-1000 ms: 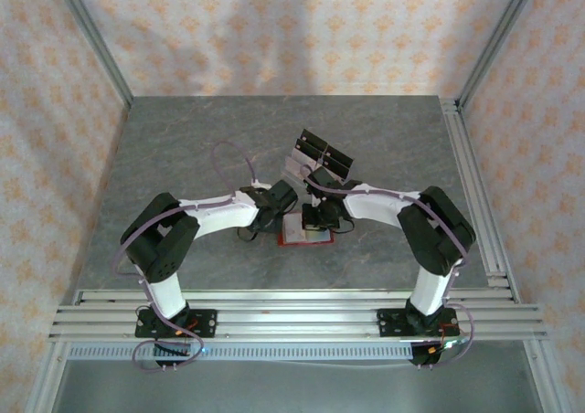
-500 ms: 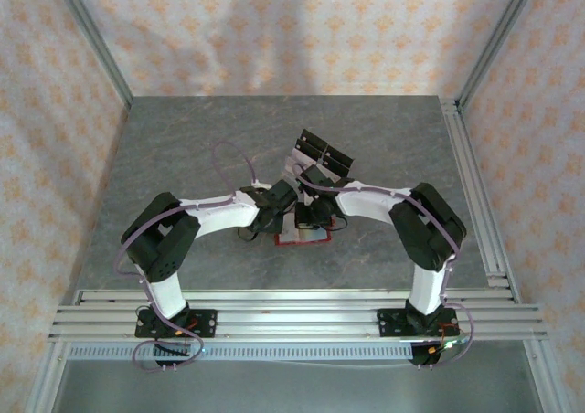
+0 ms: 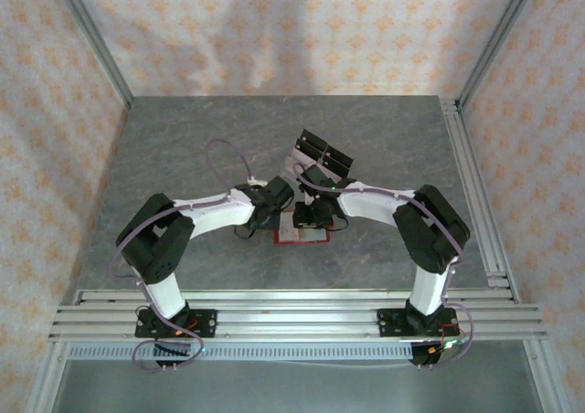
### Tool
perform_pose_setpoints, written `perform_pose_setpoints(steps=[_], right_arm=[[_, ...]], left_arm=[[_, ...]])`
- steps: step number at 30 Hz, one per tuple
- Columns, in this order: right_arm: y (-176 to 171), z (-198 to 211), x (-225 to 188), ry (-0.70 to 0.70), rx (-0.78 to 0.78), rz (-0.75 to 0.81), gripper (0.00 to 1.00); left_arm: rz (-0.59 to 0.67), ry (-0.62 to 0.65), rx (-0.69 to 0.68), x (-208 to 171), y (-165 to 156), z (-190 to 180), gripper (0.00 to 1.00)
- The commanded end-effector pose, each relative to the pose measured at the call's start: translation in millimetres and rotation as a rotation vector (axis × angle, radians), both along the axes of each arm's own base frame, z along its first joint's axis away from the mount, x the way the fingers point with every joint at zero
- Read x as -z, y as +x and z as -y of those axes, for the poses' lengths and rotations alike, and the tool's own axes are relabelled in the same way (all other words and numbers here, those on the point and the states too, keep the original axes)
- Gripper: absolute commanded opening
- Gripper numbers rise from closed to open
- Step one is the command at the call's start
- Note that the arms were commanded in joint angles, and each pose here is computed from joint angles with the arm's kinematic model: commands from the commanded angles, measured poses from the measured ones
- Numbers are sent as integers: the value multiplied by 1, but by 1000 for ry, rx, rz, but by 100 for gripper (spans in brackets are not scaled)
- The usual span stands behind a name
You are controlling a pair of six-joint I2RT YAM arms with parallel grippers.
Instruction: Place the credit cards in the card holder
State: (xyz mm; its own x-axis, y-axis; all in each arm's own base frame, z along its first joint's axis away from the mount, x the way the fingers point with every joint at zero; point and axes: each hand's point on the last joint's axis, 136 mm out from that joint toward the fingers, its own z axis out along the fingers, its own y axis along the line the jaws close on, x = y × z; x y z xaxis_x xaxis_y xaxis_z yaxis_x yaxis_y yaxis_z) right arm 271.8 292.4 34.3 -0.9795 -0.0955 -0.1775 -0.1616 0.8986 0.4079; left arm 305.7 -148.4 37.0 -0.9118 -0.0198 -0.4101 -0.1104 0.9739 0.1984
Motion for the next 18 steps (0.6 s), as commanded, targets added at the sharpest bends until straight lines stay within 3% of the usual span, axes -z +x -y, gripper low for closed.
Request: perform_pose_setpoints(steps=[1,6,12,18], right_arm=[[2,14,-10,-16,28,28,24],[3,8,-19,12,22,34,23],[7,0,-15,22,12,22,10],[5,-9,-4,24,-5,-2,8]], left_arm=[[14,31,-25,-12,-2,-17,100],[21,17,-36,-16,-2,-19,100],[19,13,-39,-15,-2,-19,100],[16,8,-37,-14,-1,-17,100]])
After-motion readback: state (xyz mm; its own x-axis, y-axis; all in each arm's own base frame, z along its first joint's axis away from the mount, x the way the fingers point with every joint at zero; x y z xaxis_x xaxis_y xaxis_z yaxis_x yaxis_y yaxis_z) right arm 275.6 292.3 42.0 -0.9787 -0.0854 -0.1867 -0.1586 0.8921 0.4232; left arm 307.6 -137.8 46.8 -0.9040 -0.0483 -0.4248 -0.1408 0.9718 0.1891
